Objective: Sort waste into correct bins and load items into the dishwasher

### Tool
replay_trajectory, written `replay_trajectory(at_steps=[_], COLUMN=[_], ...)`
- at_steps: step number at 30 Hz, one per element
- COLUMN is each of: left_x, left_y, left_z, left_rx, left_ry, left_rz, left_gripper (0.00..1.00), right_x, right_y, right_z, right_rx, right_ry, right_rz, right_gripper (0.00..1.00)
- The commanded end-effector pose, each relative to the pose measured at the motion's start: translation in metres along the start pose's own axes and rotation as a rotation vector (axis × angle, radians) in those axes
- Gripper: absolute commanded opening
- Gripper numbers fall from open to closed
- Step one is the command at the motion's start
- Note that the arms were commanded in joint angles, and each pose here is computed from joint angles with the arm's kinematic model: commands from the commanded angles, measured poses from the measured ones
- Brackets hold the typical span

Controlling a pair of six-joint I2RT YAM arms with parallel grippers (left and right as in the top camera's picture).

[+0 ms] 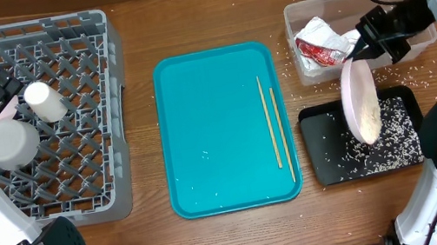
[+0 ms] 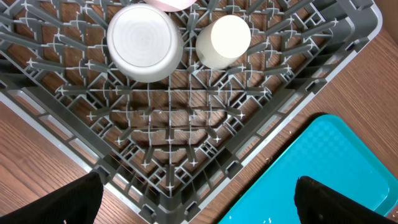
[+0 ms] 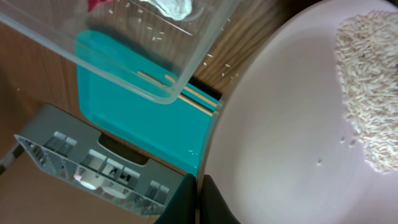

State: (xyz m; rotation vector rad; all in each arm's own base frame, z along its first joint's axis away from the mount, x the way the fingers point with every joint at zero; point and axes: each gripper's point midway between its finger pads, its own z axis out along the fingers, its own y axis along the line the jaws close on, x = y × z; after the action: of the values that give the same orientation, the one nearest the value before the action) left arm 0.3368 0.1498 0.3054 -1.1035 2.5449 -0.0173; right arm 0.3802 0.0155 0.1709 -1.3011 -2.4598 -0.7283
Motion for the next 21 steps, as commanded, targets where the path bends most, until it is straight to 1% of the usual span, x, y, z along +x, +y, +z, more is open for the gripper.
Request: replay_trajectory(at_steps=[1, 6, 9, 14, 21], left_x=[0.001, 0.001, 0.001, 0.001, 0.001], left_y=[0.000, 0.000, 0.000, 0.000, 0.000], left_z=[0.001, 0.001, 0.001, 0.001, 0.001], left_rx=[-0.001, -0.001, -0.001, -0.001, -0.001], left_ry=[0.005, 0.005, 0.005, 0.005, 0.005], left_rz=[-0.019, -0.019, -0.019, -0.019, -0.019], left_gripper=[1.00, 1.00, 1.00, 1.00, 1.00], right_x=[0.004, -0.002, 0.005, 0.014, 0.017], right_y=[-0.009, -0.015, -0.005, 0.006, 0.010], right_z=[-0.007, -0.011, -0.013, -0.015, -0.016], right_rx=[-0.037, -0.054, -0.116, -0.189, -0.211], right_ry=[0.025, 0.031, 0.071, 0.119, 0.134], right_rz=[-0.006, -0.009, -0.067, -0.103, -0.109], right_gripper=[0.03, 0.03, 0.03, 0.04, 0.03])
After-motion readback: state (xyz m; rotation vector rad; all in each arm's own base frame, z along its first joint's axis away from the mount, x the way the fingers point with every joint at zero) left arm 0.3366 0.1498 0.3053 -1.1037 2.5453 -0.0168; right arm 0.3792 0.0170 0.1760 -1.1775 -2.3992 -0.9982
